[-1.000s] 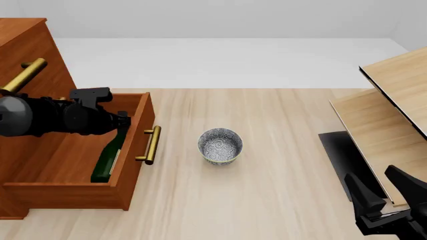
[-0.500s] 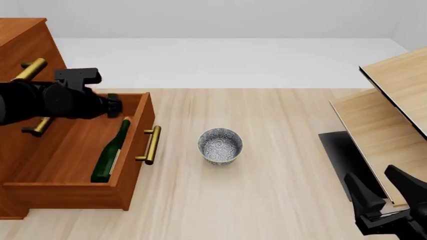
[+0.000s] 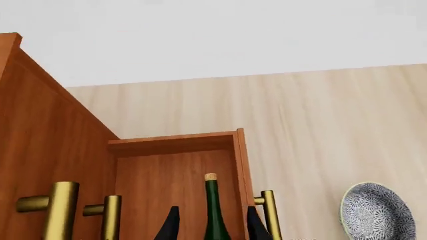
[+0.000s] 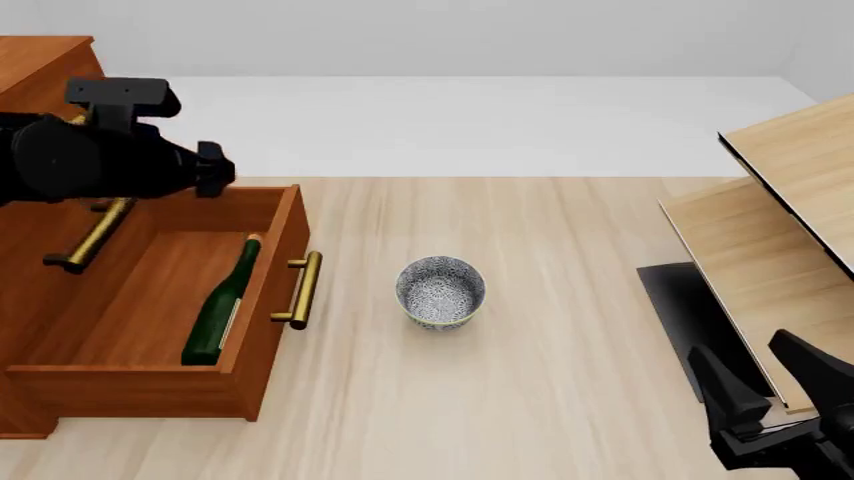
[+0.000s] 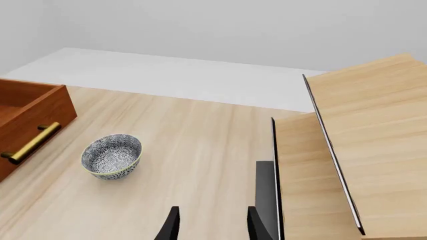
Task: Put the wine bottle in the bottom drawer of the cabinet.
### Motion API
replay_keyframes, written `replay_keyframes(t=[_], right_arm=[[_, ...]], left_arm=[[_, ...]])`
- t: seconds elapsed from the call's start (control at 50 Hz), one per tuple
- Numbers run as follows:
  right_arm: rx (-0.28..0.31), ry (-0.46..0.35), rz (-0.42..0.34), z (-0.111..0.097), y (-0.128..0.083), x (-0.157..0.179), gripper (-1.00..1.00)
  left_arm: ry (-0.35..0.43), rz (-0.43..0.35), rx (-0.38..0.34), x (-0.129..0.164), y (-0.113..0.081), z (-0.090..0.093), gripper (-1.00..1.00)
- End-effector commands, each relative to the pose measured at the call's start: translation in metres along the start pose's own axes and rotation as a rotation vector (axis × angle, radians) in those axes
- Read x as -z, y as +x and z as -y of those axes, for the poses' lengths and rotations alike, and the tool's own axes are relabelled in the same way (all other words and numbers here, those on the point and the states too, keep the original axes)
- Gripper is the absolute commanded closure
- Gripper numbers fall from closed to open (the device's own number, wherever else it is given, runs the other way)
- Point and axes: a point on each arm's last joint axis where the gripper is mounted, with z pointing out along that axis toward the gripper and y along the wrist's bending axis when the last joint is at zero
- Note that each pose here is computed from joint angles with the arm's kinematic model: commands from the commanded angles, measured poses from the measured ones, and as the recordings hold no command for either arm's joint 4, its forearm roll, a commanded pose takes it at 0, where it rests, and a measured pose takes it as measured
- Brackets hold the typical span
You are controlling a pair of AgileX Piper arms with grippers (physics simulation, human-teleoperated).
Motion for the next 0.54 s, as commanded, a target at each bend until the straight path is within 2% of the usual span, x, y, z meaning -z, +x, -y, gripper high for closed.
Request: replay_keyframes(t=[0.02,0.14,0.32,0.36,0.38,0.4,0.42,0.44,0.54], right_arm=[[-0.002,0.000,0.001,0.000,0.000,0.000,-1.00],[-0.002,0.001,0.000,0.000,0.000,0.001,-1.00],[-0.001,0.001,0.000,0.000,0.000,0.000,-1.00],[-0.001,0.001,0.001,0.000,0.000,0.000,-1.00],[-0.002,0.001,0.000,0.000,0.000,0.000,-1.00],[-0.002,0.001,0.001,0.000,0.000,0.000,-1.00],[-0.001,0.001,0.000,0.000,0.000,0.000,-1.00],[-0.001,0.001,0.000,0.000,0.000,0.000,-1.00],[-0.002,0.002,0.001,0.000,0.000,0.001,-1.00]], left_arm=[[0.017,0.093,0.014,0.047,-0.024,0.005,-1.00],[0.046,0.144,-0.038,0.080,-0.032,0.015,-1.00],[0.062,0.206,-0.046,0.124,-0.041,0.017,-1.00],[0.084,0.218,-0.022,0.134,-0.041,0.021,-1.00],[0.076,0.230,-0.056,0.141,-0.040,0.020,-1.00],[0.069,0.235,-0.060,0.144,-0.039,0.018,-1.00],[0.083,0.236,-0.031,0.148,-0.039,0.020,-1.00],[0.101,0.242,-0.035,0.155,-0.038,0.024,-1.00],[0.087,0.272,-0.051,0.176,-0.032,0.019,-1.00]])
